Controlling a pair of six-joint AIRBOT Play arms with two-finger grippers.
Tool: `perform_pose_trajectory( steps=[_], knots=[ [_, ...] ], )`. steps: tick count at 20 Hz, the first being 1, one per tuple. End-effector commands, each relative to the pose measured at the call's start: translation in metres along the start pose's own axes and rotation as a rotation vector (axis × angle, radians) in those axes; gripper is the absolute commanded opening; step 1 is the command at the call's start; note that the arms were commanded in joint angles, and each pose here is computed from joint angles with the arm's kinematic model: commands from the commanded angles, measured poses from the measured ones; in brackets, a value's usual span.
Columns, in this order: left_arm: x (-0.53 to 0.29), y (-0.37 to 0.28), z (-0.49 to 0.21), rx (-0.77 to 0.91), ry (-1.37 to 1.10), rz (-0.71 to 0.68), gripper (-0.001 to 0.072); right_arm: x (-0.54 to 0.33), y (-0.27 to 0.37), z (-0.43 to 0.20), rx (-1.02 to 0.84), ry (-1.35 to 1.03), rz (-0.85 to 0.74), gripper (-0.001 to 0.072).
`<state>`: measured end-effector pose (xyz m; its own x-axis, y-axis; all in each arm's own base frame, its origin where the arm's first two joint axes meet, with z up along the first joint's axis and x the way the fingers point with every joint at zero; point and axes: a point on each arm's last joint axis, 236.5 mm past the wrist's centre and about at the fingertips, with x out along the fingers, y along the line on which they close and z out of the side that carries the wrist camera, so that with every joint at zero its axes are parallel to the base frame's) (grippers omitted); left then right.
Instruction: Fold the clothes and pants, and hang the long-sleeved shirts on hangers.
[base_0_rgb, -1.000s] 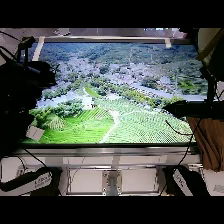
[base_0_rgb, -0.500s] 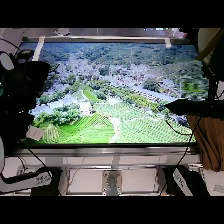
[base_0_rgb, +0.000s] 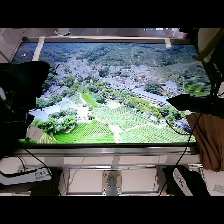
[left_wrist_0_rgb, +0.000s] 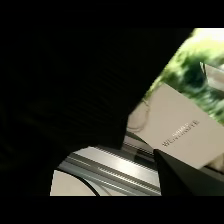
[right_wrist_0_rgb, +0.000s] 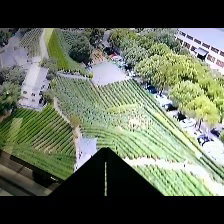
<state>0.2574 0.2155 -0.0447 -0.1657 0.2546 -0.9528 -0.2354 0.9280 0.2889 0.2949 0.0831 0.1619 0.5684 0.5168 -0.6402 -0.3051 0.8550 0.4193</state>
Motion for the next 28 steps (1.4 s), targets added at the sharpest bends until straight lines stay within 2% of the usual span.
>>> perform_pose_trajectory(
  steps=[1, 6, 7, 8, 9, 14, 16, 17, 20, 22, 24, 28],
  knots=[
    [0.038, 0.029, -0.008, -0.076, 0.013, 0.006, 0.072, 0.0, -0.003, 0.007, -0.001, -0.03, -0.012, 0.0015],
    [0.06, 0.029, 0.011, -0.06, -0.028, 0.004, 0.072, 0.0, -0.003, 0.009, 0.04, -0.038, -0.015, 0.0015],
    [0.06, 0.029, 0.015, -0.057, -0.04, 0.006, 0.0681, 0.0, -0.003, 0.009, 0.055, -0.038, -0.015, 0.0015],
    [0.059, 0.029, 0.016, -0.053, -0.043, 0.01, 0.0387, 0.0, -0.003, 0.009, 0.06, -0.038, -0.014, 0.0015],
    [0.059, 0.031, 0.016, -0.036, -0.044, 0.015, 0.0029, 0.0, -0.003, 0.009, 0.06, -0.038, -0.014, 0.0014],
    [0.031, 0.025, 0.001, -0.014, 0.045, 0.006, 0.002, -0.001, -0.003, 0.009, 0.058, -0.038, -0.015, 0.0015],
    [-0.004, 0.007, 0.006, -0.018, -0.014, -0.038, 0.002, -0.002, -0.008, 0.008, 0.045, -0.03, -0.039, 0.0015],
    [-0.028, -0.015, 0.014, -0.021, -0.093, -0.103, 0.002, -0.005, -0.014, 0.008, 0.027, -0.022, -0.072, 0.0015],
    [-0.136, -0.128, 0.03, 0.013, -0.381, -0.489, 0.002, -0.029, -0.041, 0.012, -0.065, 0.005, -0.245, 0.0015],
    [-0.22, -0.214, 0.021, 0.161, -0.563, -0.736, 0.002, -0.051, -0.06, 0.021, -0.122, 0.008, -0.374, 0.0015],
    [-0.266, -0.293, -0.007, 0.349, -0.638, -0.856, 0.0019, -0.07, -0.074, 0.03, -0.162, -0.001, -0.474, 0.0015],
    [-0.28, -0.462, -0.081, 0.704, -0.689, -0.948, 0.002, -0.079, -0.089, 0.038, -0.186, -0.02, -0.548, 0.0015]
  ],
)
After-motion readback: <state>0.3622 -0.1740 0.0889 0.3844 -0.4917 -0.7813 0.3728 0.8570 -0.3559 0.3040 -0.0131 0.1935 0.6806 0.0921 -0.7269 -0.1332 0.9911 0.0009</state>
